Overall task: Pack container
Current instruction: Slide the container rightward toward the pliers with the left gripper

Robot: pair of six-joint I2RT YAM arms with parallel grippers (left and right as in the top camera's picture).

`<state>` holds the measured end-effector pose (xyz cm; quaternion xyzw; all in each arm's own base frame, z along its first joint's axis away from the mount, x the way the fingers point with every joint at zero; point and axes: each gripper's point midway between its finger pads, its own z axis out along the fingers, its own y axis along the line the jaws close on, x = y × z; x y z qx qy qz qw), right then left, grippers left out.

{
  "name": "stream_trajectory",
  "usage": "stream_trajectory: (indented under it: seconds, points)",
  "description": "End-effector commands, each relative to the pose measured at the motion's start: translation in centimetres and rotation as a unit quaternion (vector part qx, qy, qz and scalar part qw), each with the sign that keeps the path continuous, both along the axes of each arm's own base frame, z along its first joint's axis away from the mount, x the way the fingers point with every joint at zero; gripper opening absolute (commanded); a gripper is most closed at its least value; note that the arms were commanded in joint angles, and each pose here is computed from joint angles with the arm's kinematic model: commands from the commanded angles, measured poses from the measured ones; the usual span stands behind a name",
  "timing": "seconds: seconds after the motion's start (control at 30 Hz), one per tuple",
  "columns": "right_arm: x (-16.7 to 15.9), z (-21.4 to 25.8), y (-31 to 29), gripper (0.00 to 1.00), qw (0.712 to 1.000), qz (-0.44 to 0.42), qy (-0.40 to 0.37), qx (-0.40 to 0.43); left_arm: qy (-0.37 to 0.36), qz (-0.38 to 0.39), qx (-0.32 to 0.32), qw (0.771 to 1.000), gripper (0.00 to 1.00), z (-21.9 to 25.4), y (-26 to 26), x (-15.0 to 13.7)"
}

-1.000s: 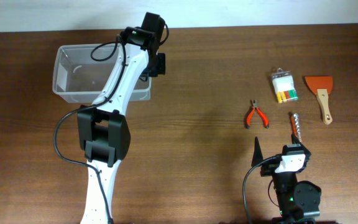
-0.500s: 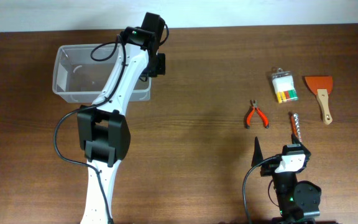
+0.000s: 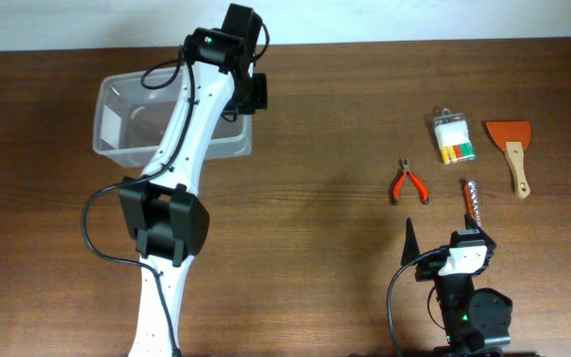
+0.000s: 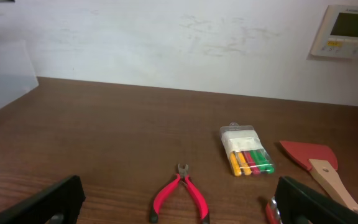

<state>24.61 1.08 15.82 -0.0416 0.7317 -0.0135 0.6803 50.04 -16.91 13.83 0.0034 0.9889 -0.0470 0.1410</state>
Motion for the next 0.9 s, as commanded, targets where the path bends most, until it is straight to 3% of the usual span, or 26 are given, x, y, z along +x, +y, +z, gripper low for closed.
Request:
stream_trajectory:
  seconds: [0.0,0.47,0.7,0.87]
  points:
    - [0.0,-0.3,-0.4,0.99,1.000,-0.010,0.003,0.002,0.000,-0.002,-0.029,1.000,0.02,1.1,-2.8,-0.8]
    - [0.0,-0.3,-0.4,0.99,1.000,-0.010,0.003,0.002,0.055,-0.003,-0.029,0.998,0.02,0.7,-10.1,-7.1]
    - [0.0,-0.3,-0.4,0.99,1.000,-0.010,0.003,0.002,0.082,-0.009,-0.073,0.994,0.02,1.0,-13.6,-9.3]
    - [0.0,-0.3,-0.4,0.99,1.000,-0.010,0.003,0.002,0.058,-0.029,-0.089,0.994,0.02,1.4,-15.8,-9.2]
